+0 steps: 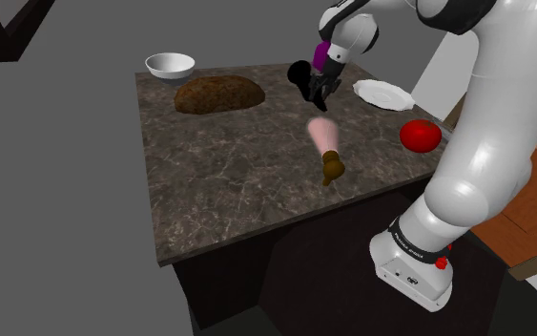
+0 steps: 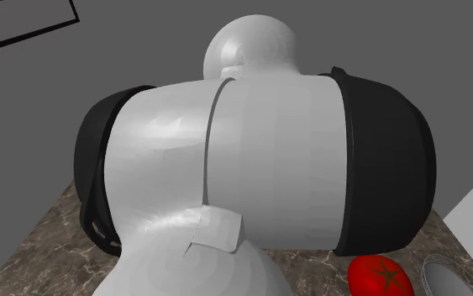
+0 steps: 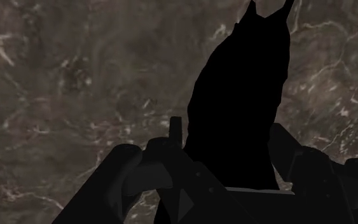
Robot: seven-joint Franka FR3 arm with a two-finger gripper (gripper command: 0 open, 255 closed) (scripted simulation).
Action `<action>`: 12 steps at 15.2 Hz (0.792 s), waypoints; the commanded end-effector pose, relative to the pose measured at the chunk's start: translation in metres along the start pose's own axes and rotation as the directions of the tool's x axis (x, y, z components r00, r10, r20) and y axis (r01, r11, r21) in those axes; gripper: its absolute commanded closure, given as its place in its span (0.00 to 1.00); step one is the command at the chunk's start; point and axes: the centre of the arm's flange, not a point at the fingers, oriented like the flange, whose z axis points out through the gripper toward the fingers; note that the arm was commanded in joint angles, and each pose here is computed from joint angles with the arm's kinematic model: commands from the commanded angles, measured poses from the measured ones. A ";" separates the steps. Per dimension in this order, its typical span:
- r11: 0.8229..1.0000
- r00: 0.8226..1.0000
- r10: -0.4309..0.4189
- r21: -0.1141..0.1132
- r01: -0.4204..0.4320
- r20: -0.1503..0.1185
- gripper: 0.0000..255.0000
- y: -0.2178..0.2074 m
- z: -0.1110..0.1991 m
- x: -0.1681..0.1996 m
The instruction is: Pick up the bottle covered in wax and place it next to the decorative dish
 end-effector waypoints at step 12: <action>1.000 1.000 -0.001 0.000 0.001 -0.001 1.00 -0.015 -0.068 0.003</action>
